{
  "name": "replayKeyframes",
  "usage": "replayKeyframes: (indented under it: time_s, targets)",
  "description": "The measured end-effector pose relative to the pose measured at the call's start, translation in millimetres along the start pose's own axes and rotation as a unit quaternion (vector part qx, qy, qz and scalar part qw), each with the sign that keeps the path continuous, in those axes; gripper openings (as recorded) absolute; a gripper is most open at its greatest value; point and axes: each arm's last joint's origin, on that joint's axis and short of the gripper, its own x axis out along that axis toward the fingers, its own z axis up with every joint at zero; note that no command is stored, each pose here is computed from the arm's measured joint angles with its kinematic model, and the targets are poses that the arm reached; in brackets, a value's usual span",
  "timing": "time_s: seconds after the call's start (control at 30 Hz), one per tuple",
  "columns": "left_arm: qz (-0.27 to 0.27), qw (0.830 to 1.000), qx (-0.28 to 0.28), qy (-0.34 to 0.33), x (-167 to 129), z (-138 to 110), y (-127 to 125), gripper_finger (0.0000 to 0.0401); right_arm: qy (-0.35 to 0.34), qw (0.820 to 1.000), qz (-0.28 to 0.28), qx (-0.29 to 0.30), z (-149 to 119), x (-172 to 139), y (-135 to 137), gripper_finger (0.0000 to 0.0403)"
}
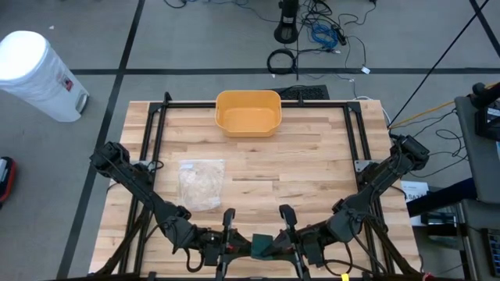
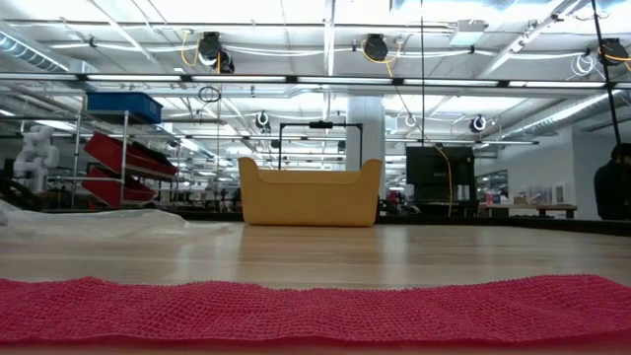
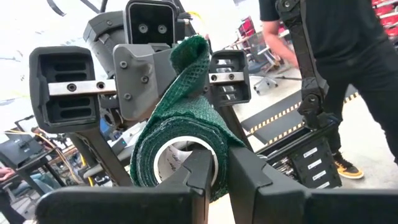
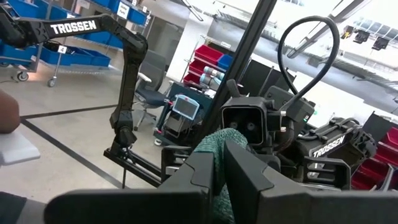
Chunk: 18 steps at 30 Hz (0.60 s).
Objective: Roll bandage
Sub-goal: Roll the green bandage
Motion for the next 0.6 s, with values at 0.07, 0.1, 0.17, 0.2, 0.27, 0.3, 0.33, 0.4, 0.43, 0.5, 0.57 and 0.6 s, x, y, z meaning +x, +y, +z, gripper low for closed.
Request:
replayKeyframes:
  time_s: [0.07, 0.1, 0.17, 0.2, 0.27, 0.3, 0.33, 0.4, 0.43, 0.5, 0.57, 0.6]
  targets:
    - [0.000, 1.000, 0.001, 0.000, -0.1, 0.1, -0.1, 0.0038, 0.000, 1.000, 0.000, -0.001, 0.0, 0.0, 0.0, 0.0025]
    - [0.001, 1.000, 0.008, 0.001, -0.1, 0.0, 0.0, 0.0038, 0.000, 1.000, 0.000, -0.001, -0.1, 0.0, 0.0, 0.0025]
    - [0.002, 1.000, 0.010, 0.001, 0.0, 0.0, 0.2, 0.0038, 0.000, 1.000, 0.000, -0.002, -0.1, 0.0, 0.0, 0.0026]
    - [0.002, 1.000, 0.010, 0.001, 0.0, 0.0, 0.2, 0.0038, 0.000, 1.000, 0.001, -0.004, -0.1, 0.0, 0.1, 0.0026]
    - [0.003, 1.000, 0.011, 0.001, 0.0, 0.0, 0.2, 0.0038, 0.002, 1.000, 0.003, -0.007, -0.4, 0.0, 0.4, 0.0026]
    - [0.003, 1.000, 0.011, 0.001, 0.0, 0.0, 0.2, 0.0038, 0.002, 1.000, 0.004, -0.008, -0.5, -0.1, 0.6, 0.0026]
    - [0.003, 1.000, 0.011, 0.001, 0.0, 0.0, 0.2, 0.0038, 0.002, 1.000, 0.005, -0.008, -0.5, -0.1, 0.6, 0.0026]
    - [0.003, 1.000, 0.012, 0.001, 0.0, 0.0, 0.2, 0.0038, 0.004, 1.000, 0.006, -0.009, -0.9, -0.1, 0.8, 0.0026]
    - [0.003, 1.000, 0.012, 0.001, 0.0, 0.0, 0.2, 0.0038, 0.004, 1.000, 0.008, -0.009, -1.1, -0.1, 1.0, 0.0026]
    - [0.003, 1.000, 0.013, 0.001, 0.1, -0.1, 0.1, 0.0038, 0.001, 1.000, 0.013, -0.011, -0.9, -0.1, 1.3, 0.0026]
    - [0.003, 1.000, 0.013, 0.001, 0.0, -0.2, 0.1, 0.0038, 0.000, 1.000, 0.015, -0.013, -0.8, -0.1, 1.4, 0.0026]
    - [0.003, 1.000, 0.013, 0.001, 0.1, -0.1, 0.1, 0.0038, 0.000, 1.000, 0.015, -0.014, -0.8, -0.1, 1.4, 0.0026]
